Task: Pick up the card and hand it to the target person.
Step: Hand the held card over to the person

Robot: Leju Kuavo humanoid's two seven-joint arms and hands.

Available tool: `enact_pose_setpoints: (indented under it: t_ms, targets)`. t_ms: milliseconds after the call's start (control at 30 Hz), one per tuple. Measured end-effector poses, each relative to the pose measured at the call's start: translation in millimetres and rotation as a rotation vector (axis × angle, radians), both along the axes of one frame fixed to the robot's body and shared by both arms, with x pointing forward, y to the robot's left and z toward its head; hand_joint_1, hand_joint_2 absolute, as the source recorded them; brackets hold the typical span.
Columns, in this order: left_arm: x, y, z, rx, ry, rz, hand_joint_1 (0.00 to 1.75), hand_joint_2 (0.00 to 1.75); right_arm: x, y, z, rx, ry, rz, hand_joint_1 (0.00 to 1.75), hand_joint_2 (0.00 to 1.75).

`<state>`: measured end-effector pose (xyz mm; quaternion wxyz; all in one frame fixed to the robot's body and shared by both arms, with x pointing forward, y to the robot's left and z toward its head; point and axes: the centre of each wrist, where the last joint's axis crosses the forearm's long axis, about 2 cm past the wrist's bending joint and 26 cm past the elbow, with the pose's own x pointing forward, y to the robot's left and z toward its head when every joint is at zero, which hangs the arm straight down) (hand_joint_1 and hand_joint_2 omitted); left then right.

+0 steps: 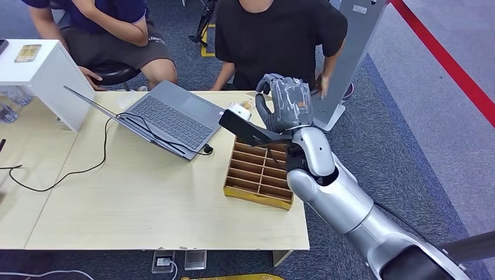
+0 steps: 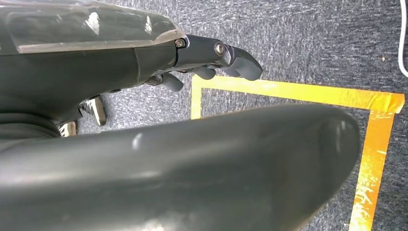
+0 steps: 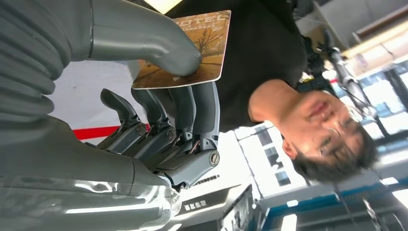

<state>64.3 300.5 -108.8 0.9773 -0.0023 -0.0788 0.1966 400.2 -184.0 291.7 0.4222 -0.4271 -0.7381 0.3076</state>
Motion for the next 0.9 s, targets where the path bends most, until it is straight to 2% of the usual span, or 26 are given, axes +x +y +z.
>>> enact_pose_setpoints:
  t_ms: [267, 467, 900]
  targets:
    - [0.0, 0, 0.0, -0.007, -0.004, -0.007, 0.00, 0.00, 37, 2, -3, -0.122, 0.095, -0.060, 1.61, 1.75]
    - [-0.5, -1, -0.1, -0.012, -0.006, -0.015, 0.00, 0.00, 55, -5, -10, -0.213, 0.170, -0.120, 1.61, 1.75]
    - [-0.9, 0, -0.1, -0.010, -0.004, -0.018, 0.00, 0.00, 69, -19, -19, -0.268, 0.237, -0.175, 1.61, 1.75]
